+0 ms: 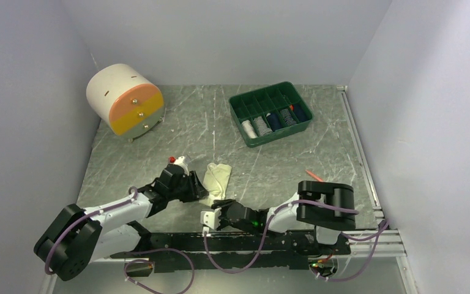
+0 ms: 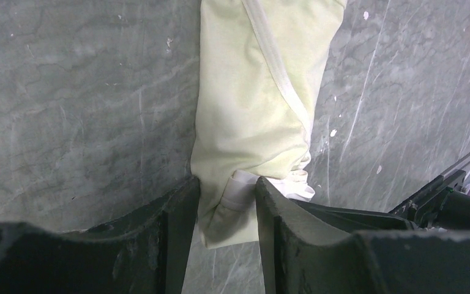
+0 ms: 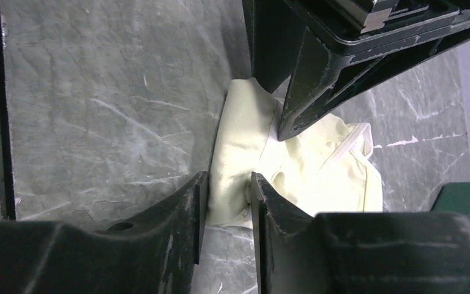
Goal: Roll the underwear
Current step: Roll the underwear to the center of the board.
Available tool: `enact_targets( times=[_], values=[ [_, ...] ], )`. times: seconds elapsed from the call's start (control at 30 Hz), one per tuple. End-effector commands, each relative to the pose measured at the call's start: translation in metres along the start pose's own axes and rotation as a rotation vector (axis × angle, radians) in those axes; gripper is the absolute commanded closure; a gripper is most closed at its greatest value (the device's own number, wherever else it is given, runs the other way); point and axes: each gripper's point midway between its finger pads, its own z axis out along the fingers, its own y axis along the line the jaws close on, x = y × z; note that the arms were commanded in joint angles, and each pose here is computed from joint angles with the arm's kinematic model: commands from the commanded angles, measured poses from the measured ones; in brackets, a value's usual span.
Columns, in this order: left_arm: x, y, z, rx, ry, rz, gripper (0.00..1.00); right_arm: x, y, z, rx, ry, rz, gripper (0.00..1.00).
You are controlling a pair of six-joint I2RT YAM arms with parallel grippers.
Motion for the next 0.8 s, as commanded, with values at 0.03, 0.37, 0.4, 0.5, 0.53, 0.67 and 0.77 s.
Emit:
enact_targets(
  times=[0.03, 0.37, 0.4, 0.5, 0.53, 0.67, 0.77],
  values=[
    [0.056, 0.072, -0.014, -0.267, 0.188, 0.021, 0.52, 0.012, -0.003, 0.0, 0.054, 0.04, 0.01, 0.7],
    [0.042, 0.057, -0.019, -0.241, 0.152, -0.001, 0.39, -0.017, 0.001, -0.001, 0.002, -0.061, 0.152, 1.0],
    [0.041, 0.055, -0.02, -0.238, 0.149, -0.008, 0.36, -0.023, 0.002, -0.002, -0.016, -0.078, 0.179, 1.0],
    [0.037, 0.052, -0.025, -0.233, 0.127, -0.044, 0.3, -0.032, 0.01, -0.001, -0.074, -0.1, 0.269, 1.0],
    [0.036, 0.052, -0.027, -0.236, 0.118, -0.071, 0.29, -0.034, 0.011, -0.002, -0.081, -0.111, 0.298, 1.0],
    [0.039, 0.051, -0.034, -0.207, 0.106, -0.216, 0.25, -0.038, 0.016, -0.001, -0.09, -0.132, 0.396, 1.0],
    [0.052, 0.052, -0.038, -0.19, 0.135, -0.313, 0.25, -0.034, 0.019, 0.002, -0.083, -0.12, 0.433, 1.0]
  ],
)
